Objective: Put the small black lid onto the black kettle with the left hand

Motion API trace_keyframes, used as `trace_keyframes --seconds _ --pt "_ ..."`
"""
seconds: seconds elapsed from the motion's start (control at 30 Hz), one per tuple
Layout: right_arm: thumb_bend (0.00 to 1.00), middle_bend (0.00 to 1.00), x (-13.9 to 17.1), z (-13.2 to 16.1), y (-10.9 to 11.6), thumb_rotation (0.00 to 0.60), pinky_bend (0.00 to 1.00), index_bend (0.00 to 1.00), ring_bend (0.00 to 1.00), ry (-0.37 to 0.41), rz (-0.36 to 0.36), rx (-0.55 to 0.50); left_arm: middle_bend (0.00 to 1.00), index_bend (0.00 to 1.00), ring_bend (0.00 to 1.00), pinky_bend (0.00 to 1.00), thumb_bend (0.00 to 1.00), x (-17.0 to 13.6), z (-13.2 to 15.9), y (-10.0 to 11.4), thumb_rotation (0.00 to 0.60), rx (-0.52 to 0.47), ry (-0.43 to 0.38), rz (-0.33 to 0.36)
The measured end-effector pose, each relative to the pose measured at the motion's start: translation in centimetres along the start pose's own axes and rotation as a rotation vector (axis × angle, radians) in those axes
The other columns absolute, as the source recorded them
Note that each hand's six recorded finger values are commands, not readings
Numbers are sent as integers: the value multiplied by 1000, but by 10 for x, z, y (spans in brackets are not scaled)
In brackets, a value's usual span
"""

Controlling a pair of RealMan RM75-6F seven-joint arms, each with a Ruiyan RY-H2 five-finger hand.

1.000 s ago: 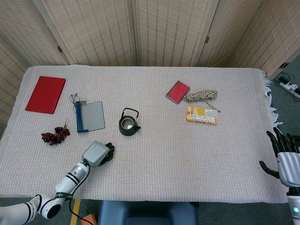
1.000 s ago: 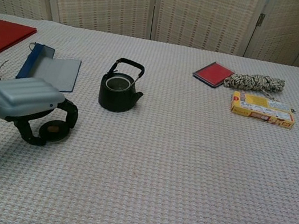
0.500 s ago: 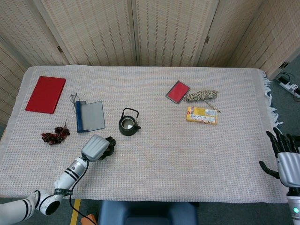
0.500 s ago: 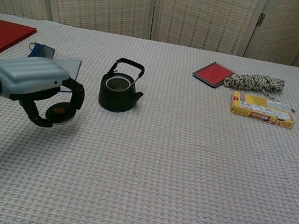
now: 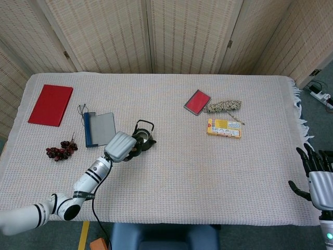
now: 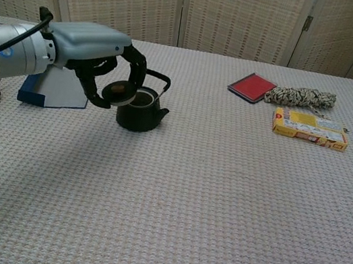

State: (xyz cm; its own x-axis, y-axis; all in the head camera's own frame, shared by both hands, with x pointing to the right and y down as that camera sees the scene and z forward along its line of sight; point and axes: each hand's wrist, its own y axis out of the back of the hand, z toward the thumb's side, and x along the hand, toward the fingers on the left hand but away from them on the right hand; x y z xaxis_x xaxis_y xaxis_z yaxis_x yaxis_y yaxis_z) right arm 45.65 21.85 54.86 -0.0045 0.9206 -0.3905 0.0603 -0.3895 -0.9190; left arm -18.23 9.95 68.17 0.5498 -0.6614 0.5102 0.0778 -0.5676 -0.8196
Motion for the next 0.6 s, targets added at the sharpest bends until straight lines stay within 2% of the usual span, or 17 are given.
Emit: trace_keyframes --seconds 0.37,0.6 --pt "261 0 2 -1 0 600 0 0 106 -10 3 3 407 436 790 896 223 43 11 -3 600 47 27 -36" --pt "261 0 5 -4 -1 600 0 0 106 -23 7 1 407 428 790 896 222 60 4 -9 600 63 75 -53"
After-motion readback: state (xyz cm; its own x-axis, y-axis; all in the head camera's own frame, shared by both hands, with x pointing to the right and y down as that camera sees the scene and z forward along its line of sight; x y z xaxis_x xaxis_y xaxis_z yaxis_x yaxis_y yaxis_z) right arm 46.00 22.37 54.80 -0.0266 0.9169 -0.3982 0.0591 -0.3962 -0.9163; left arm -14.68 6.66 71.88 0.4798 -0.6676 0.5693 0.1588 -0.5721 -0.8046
